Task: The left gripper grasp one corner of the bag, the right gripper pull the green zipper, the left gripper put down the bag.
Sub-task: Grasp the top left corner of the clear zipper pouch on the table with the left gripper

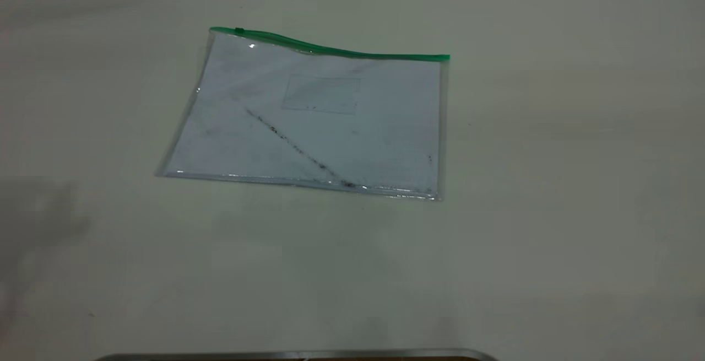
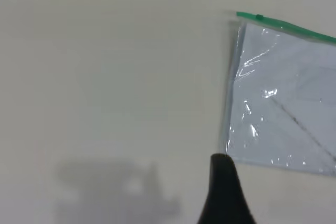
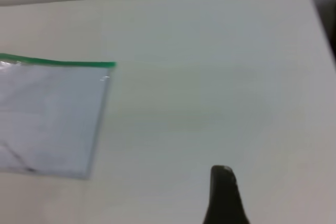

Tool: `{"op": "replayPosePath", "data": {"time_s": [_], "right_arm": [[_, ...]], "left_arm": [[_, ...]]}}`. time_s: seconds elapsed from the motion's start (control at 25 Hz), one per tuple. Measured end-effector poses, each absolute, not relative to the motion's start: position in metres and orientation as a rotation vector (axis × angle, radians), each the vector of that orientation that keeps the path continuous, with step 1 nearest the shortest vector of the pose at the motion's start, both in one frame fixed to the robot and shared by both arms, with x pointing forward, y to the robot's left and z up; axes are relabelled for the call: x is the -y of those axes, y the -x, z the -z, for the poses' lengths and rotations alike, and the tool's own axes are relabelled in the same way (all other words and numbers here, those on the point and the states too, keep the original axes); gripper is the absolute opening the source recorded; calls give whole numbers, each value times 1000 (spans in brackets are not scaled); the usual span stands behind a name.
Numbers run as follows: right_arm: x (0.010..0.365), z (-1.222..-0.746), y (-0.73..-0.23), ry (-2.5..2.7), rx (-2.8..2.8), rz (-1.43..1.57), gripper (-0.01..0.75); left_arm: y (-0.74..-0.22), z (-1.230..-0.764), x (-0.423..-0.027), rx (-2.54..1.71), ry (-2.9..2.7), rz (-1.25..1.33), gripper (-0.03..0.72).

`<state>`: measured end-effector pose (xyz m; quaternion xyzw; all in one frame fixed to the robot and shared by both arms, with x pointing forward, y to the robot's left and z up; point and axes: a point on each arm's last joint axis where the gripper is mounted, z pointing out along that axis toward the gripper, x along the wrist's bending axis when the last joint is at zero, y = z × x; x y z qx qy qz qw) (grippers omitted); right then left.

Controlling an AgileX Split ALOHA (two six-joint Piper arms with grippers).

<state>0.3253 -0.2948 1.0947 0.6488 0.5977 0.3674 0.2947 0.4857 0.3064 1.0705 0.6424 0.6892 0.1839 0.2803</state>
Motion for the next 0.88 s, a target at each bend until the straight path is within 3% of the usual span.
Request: {"op": "replayPosePath", "data": {"time_s": [0.44,0.88], "right_arm": [[305,-1069,-405,-1808,-1748,-827,564],[316,-1037,-481,-1858,-1913,-669,564]], "left_arm": [[-629,-959,-289,-1720,-1919,-170,578],[-695,-865,-279,-1565,-1991,36,578]]}}
